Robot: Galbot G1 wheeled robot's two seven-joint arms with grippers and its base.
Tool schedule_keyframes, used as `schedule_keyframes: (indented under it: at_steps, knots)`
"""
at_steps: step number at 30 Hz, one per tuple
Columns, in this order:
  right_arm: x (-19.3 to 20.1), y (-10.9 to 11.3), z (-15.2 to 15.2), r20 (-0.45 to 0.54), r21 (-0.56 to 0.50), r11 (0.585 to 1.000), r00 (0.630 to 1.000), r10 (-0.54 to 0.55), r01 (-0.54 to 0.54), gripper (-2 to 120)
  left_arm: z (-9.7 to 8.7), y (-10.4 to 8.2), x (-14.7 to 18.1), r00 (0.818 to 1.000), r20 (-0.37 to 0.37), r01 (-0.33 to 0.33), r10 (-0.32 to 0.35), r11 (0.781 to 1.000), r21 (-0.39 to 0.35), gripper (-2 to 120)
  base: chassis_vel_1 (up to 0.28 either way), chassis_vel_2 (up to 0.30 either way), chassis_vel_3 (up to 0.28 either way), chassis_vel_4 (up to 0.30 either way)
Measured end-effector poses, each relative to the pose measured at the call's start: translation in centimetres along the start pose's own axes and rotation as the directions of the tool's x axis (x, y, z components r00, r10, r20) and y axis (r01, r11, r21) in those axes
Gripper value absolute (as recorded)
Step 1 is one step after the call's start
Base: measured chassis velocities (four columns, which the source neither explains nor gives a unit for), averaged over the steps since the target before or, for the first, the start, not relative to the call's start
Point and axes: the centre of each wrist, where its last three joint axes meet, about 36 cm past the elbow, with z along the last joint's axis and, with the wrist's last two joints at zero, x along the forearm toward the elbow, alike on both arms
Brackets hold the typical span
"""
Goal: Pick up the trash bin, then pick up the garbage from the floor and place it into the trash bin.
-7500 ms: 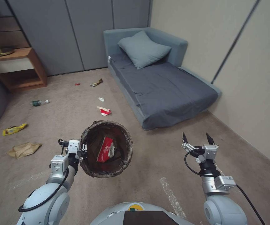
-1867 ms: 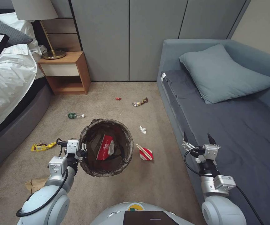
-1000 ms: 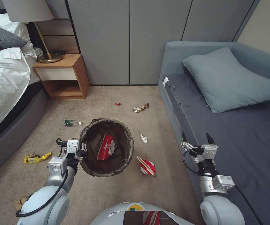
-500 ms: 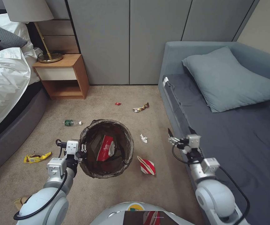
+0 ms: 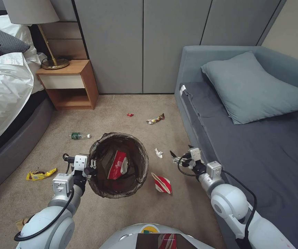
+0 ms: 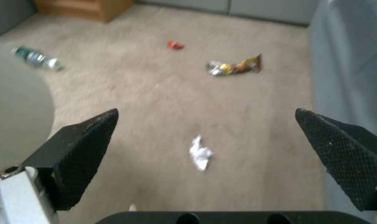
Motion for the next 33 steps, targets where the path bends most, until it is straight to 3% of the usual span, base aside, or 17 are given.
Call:
schedule_keyframes:
  at_steps: [13, 22, 33]
  knots:
    - [-4.6, -1.6, 2.0, -0.171, 0.034, 0.994, 0.981, -0.094, 0.101, 100, 0.1, 0.0, 0.1, 1.0, -0.008, 0.006, -0.005, 1.0, 0.008, 3, 0.0, 0.0, 0.0, 0.0]
    - [-6.7, -0.6, 2.1, -0.24, 0.067, 0.99, 0.965, -0.105, 0.124, 100, 0.1, 0.0, 0.1, 1.0, -0.013, 0.005, -0.004, 1.0, 0.015, 3, 0.0, 0.0, 0.0, 0.0]
    - [-9.2, 0.7, 2.7, -0.332, 0.011, 0.991, 0.935, -0.126, 0.137, 100, 0.1, -0.1, 0.1, 1.0, -0.019, 0.001, 0.0, 1.0, 0.023, 3, 0.0, 0.0, 0.0, 0.0]
